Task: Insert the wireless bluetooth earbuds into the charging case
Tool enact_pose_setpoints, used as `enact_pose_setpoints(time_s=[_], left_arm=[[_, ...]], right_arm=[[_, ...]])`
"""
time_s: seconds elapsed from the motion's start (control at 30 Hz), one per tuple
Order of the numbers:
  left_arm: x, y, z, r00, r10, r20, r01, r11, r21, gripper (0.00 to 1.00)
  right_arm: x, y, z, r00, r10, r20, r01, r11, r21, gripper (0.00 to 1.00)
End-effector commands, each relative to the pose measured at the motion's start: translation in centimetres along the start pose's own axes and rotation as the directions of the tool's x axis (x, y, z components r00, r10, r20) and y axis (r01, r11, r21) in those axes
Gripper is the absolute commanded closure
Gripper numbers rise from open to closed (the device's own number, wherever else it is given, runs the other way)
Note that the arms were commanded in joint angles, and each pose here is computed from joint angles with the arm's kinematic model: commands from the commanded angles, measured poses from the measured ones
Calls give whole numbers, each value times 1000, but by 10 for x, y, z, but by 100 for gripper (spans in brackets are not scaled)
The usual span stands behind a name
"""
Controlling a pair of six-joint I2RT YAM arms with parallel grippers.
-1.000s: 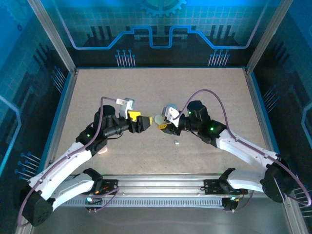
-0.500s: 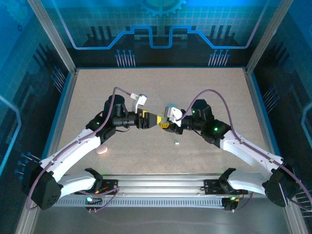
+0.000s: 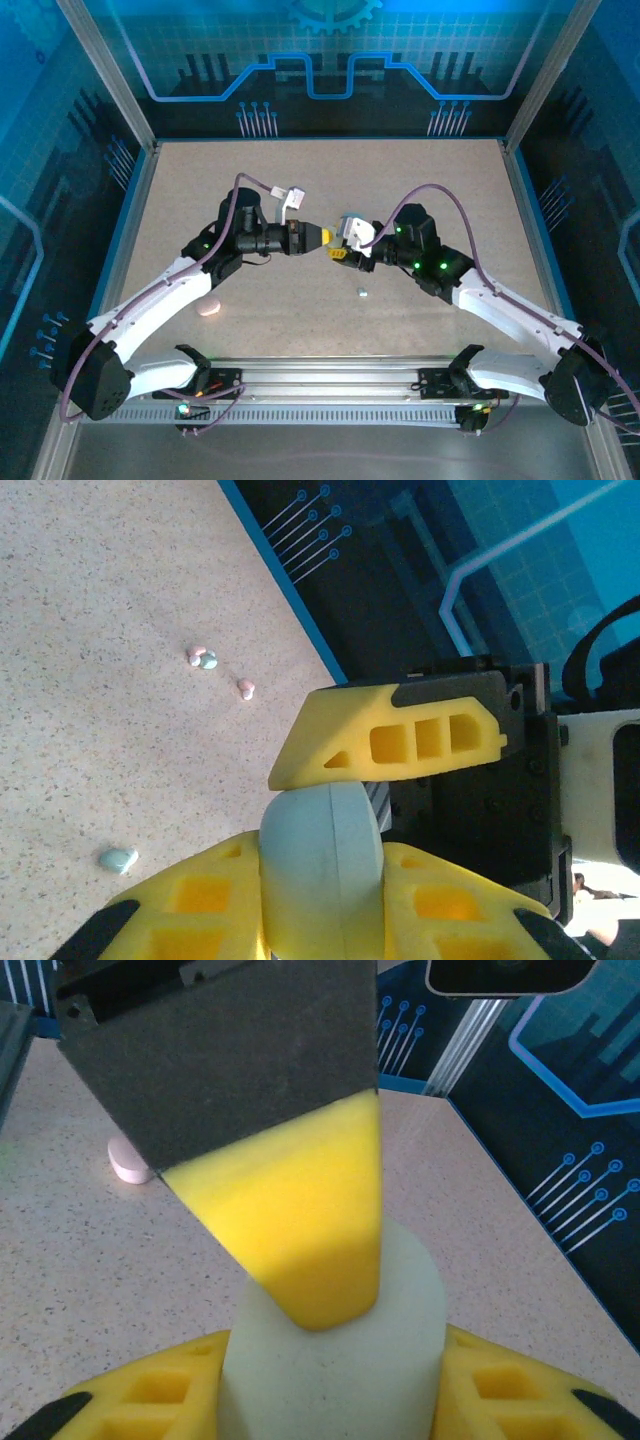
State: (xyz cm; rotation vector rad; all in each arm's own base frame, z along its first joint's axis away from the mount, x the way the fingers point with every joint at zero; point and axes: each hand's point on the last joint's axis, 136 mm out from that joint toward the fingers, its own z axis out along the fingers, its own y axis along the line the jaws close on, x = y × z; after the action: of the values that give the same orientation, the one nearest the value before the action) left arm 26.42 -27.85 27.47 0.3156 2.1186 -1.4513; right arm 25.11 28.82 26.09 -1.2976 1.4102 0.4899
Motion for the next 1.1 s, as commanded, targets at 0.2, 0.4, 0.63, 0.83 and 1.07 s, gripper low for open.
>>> enact_pose_setpoints(time_s=[0.2,0.4,0.63,0.83,1.07], left_arm=[[-20,-10,-11,966,-201,161,190,979,78,91],[-21,-14,-8,951,-268,156,245,957,154,91],[-24,-20,-8,948,-279,156,247,949,197,90],[-25,-22,-10,949,-274,157,243,951,193,90],[-25,-23,-10,950,-270,158,239,952,192,90]], right_arm=[[-13,-22,-26,988,-46,147,32,995,94,44],[-26,-22,-27,973,-21,229,11,999,46,42],[-28,-29,-18,967,17,254,-25,999,30,44],[-33,-32,-20,958,31,286,-40,999,28,50],[-36,-34,-24,954,31,297,-43,998,36,50]])
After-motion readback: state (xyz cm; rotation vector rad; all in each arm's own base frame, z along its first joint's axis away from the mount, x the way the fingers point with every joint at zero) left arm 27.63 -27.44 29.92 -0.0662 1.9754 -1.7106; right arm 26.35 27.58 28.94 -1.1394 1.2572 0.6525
